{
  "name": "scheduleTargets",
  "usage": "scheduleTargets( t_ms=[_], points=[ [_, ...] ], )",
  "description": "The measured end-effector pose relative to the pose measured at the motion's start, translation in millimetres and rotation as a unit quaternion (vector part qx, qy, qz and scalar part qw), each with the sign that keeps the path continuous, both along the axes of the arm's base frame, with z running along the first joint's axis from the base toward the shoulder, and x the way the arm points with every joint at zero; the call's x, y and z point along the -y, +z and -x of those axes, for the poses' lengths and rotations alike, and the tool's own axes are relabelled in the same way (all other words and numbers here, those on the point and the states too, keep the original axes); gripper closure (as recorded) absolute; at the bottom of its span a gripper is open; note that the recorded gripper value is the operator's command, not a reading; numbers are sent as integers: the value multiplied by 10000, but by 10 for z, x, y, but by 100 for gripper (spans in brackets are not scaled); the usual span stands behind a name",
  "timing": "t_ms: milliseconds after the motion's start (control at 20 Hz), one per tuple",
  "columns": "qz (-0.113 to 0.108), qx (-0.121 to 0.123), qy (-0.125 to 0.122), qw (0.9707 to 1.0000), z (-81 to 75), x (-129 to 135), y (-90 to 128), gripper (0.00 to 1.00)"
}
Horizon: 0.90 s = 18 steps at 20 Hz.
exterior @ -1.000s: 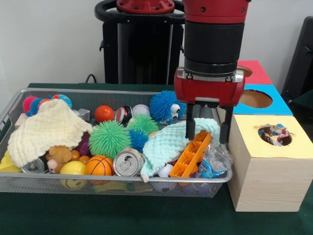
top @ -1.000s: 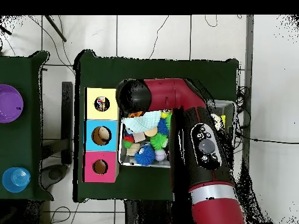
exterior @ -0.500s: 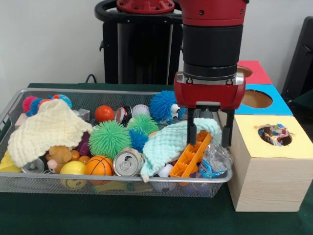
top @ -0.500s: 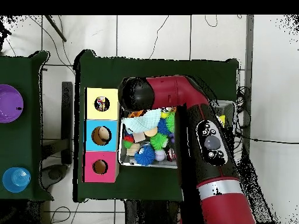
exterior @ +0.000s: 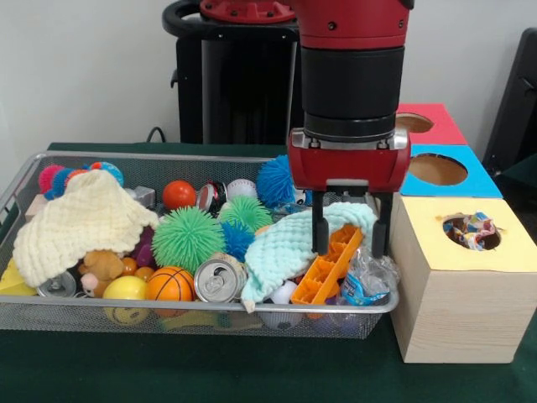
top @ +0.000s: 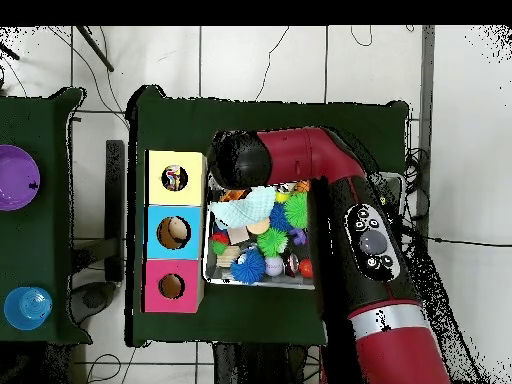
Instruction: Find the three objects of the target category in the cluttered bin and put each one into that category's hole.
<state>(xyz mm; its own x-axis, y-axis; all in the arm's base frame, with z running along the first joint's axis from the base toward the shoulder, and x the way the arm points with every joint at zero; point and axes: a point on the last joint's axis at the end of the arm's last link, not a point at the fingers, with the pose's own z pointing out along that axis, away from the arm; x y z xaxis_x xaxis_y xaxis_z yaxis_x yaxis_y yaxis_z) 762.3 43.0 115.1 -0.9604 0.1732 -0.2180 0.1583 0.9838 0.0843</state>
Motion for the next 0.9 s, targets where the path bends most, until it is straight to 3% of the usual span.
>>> scheduleTargets(
  t_ms=[500, 900],
  points=[
    [-109, 14, 90, 9999, -34, -27, -116, 0],
    [-369, -117, -6, 9992, -52, 16, -425, 0]
  ],
)
